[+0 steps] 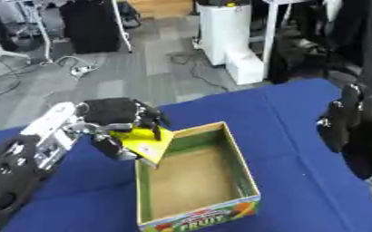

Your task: Pick up objects on the table and place them in the box.

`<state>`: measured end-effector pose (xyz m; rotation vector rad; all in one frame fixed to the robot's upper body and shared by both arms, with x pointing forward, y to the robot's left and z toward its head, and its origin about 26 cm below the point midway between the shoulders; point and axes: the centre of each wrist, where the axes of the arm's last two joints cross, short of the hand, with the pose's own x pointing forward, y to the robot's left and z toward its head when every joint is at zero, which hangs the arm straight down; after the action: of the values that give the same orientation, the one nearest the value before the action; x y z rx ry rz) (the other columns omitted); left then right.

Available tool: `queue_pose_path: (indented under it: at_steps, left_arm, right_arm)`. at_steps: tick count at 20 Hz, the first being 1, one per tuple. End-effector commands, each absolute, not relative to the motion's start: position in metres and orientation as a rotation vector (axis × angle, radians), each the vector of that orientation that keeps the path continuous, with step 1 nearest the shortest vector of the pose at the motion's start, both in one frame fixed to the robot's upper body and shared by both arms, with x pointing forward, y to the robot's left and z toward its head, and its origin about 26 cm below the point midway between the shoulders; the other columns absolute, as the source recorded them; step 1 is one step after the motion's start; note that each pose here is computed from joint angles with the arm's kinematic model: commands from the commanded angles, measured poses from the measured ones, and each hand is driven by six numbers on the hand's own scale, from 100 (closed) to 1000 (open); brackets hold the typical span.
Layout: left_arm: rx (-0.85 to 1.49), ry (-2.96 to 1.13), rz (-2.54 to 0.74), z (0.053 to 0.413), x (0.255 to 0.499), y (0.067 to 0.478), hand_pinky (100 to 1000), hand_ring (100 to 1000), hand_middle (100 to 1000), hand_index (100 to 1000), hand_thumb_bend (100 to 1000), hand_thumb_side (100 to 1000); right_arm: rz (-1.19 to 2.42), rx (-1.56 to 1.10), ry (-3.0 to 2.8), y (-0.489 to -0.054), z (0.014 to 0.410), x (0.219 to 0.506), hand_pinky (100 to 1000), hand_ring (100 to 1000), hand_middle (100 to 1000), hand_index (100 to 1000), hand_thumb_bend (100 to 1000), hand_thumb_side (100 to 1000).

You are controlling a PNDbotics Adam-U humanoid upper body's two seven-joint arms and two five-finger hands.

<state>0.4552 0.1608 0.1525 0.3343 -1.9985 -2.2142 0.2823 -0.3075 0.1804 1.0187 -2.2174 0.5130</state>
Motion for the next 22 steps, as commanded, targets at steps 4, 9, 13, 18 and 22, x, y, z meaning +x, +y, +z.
queue_pose_path:
  at_steps: [4, 9, 13, 18, 22]
  left_arm:
    - [0.267, -2.030, -2.306, 0.153, 0.460, 0.132, 382, 680, 822, 647, 100, 100]
    - [0.227, -2.029, -2.316, 0.138, 0.458, 0.114, 589, 721, 917, 718, 277, 197]
    - [0.242, -1.977, -2.366, 0.132, 0.457, 0.110, 1000, 942, 999, 792, 496, 618]
    - [0.274, -1.945, -2.376, 0.128, 0.459, 0.113, 1000, 1000, 1000, 838, 685, 867]
    - [0.396, -1.991, -2.302, 0.140, 0.460, 0.134, 1000, 1000, 1000, 828, 617, 877]
  right_arm:
    - [0.551, 1.043, -2.222, -0.305, 0.192, 0.283, 151, 312, 390, 499, 100, 1000]
    - [0.561, 1.059, -2.216, -0.303, 0.193, 0.284, 151, 312, 390, 500, 100, 1000]
    - [0.563, 1.059, -2.214, -0.304, 0.192, 0.284, 151, 312, 390, 500, 100, 1000]
    - [0.563, 1.055, -2.216, -0.304, 0.191, 0.284, 151, 312, 390, 499, 100, 1000]
    - [0.555, 1.044, -2.217, -0.305, 0.190, 0.283, 151, 312, 389, 499, 100, 1000]
